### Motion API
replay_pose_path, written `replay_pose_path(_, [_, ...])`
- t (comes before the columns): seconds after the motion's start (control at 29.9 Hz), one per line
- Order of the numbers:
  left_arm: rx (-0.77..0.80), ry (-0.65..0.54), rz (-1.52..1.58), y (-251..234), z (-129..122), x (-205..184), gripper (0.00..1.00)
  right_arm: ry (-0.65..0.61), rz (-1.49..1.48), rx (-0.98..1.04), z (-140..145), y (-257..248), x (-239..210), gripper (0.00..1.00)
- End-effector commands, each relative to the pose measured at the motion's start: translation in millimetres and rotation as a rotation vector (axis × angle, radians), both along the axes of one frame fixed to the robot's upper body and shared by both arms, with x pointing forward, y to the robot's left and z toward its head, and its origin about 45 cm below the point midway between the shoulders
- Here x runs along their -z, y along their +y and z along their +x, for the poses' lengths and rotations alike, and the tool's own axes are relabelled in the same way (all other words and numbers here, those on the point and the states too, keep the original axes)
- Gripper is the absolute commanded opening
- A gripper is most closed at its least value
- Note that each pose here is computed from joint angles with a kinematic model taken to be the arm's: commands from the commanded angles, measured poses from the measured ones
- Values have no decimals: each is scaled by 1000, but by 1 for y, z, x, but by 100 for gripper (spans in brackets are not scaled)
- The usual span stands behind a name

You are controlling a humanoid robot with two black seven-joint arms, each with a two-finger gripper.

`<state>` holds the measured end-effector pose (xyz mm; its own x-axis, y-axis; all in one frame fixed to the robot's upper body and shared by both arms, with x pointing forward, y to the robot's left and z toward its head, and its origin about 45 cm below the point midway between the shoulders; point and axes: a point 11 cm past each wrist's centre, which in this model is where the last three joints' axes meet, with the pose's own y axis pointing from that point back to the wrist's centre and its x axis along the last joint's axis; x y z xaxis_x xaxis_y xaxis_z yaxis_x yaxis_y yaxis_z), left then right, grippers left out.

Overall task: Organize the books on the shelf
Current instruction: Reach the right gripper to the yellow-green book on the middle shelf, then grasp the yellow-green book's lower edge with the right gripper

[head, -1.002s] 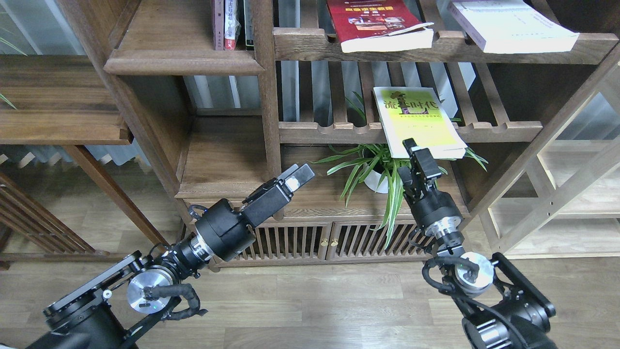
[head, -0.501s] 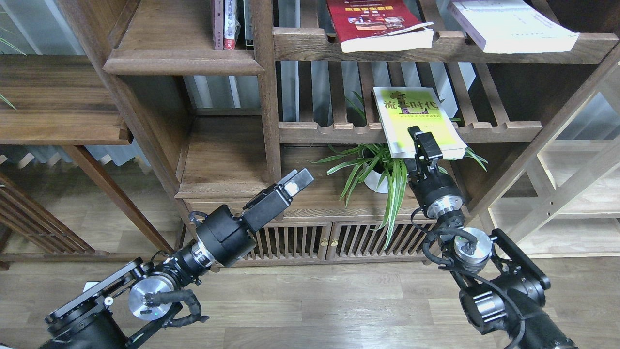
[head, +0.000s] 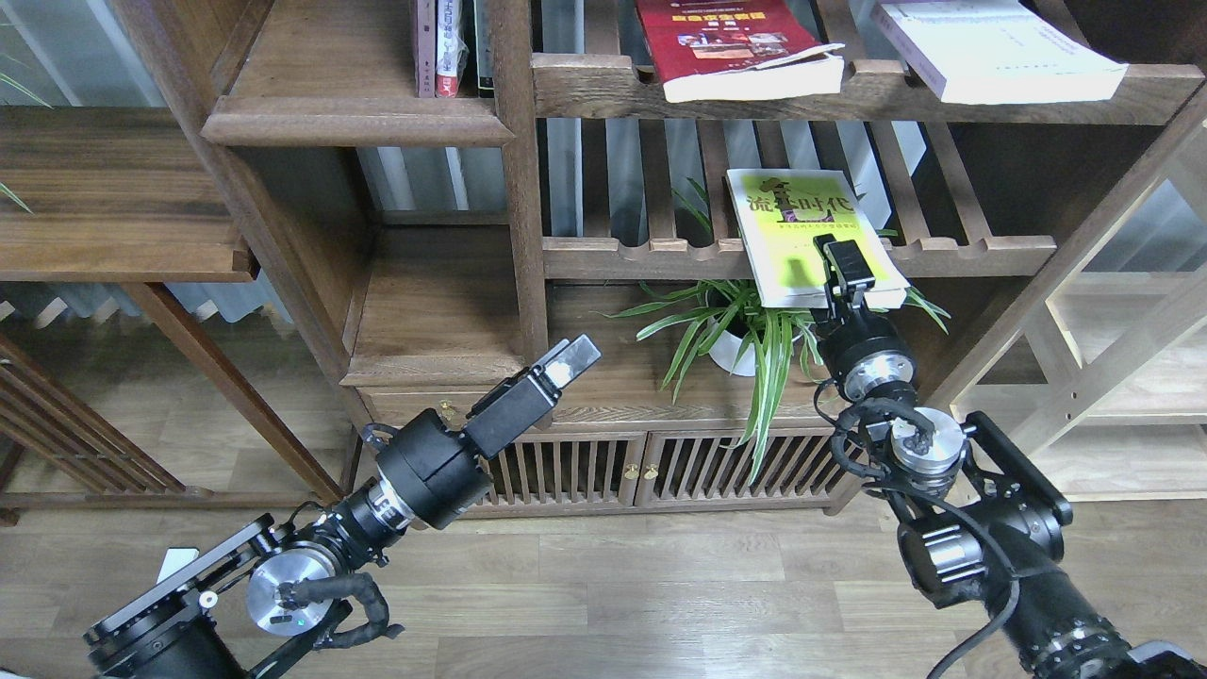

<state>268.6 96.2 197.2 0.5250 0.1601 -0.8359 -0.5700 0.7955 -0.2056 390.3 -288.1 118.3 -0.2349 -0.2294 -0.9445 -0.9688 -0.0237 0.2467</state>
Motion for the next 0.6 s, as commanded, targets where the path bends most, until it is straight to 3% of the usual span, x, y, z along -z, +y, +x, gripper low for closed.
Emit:
replay_pose_path(0.0, [-3, 0, -2, 0, 0, 0, 100, 18, -8, 11, -2, -5, 6, 96])
replay_pose_path(0.33, [-6, 7, 0, 0, 1, 2, 100, 30, -32, 30, 12, -12, 4, 91])
replay_pose_path(0.57, [-12, 11, 2, 1, 1, 4, 100, 36, -36, 24, 14, -9, 5, 77])
